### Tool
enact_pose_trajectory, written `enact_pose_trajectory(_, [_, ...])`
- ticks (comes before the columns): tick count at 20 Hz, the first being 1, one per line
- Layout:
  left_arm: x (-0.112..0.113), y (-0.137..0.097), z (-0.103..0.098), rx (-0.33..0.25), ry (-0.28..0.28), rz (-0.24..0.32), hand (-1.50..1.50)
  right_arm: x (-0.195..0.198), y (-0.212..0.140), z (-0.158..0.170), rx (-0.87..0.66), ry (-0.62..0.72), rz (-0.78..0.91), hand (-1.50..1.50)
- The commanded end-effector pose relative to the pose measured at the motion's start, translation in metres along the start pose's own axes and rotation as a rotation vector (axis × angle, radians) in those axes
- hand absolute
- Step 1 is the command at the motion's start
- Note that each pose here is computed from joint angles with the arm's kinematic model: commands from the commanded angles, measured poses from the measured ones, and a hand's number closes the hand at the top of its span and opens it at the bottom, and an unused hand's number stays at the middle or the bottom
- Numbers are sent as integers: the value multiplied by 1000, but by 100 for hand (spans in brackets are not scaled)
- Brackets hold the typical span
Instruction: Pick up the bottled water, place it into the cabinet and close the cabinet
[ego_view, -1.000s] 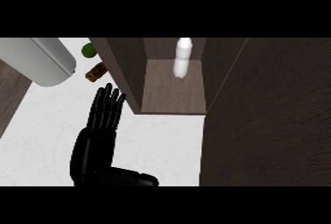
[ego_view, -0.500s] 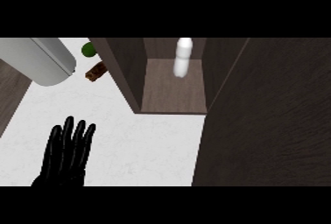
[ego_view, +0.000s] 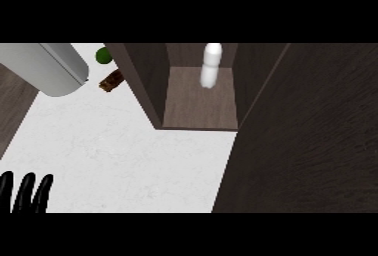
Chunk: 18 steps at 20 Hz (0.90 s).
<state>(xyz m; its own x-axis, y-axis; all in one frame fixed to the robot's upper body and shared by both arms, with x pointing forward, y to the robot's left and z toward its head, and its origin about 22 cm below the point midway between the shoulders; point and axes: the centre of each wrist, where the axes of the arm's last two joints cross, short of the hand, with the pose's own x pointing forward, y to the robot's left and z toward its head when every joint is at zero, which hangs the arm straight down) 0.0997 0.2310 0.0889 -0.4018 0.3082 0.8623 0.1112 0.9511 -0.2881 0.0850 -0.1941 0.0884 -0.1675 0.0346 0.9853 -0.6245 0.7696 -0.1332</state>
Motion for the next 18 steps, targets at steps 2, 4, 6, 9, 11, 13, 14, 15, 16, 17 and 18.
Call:
enact_pose_trajectory(2, [15,26,15,6,1,19,-150,21,25,-26,118,-111,-54,150])
enact_pose_trajectory(4, [22,27,16,10,-1,21,-150,28,33,-29,101,-125,-60,150])
enact_pose_trajectory(6, [26,27,19,-5,4,19,-150,29,35,-32,121,-96,-80,150])
enact_pose_trajectory(9, [27,34,17,-12,4,24,-150,26,36,-40,116,-97,-123,150])
enact_pose_trajectory(11, [28,41,15,-22,3,27,-150,26,34,-50,107,-119,-142,150])
enact_pose_trajectory(13, [31,49,19,-15,13,13,-150,25,32,-54,90,-104,-161,150])
enact_pose_trajectory(14, [38,46,21,-26,-13,31,-150,20,28,-61,88,-98,-156,150])
enact_pose_trajectory(15, [36,58,23,-25,11,19,-150,25,28,-62,73,-114,-165,150])
enact_pose_trajectory(16, [39,51,29,-13,9,25,-150,23,24,-72,63,-94,-154,150])
enact_pose_trajectory(17, [40,59,26,-43,9,23,-150,21,19,-79,60,-97,-164,150])
enact_pose_trajectory(18, [41,61,33,-27,12,17,-150,25,19,-81,72,-96,-167,150])
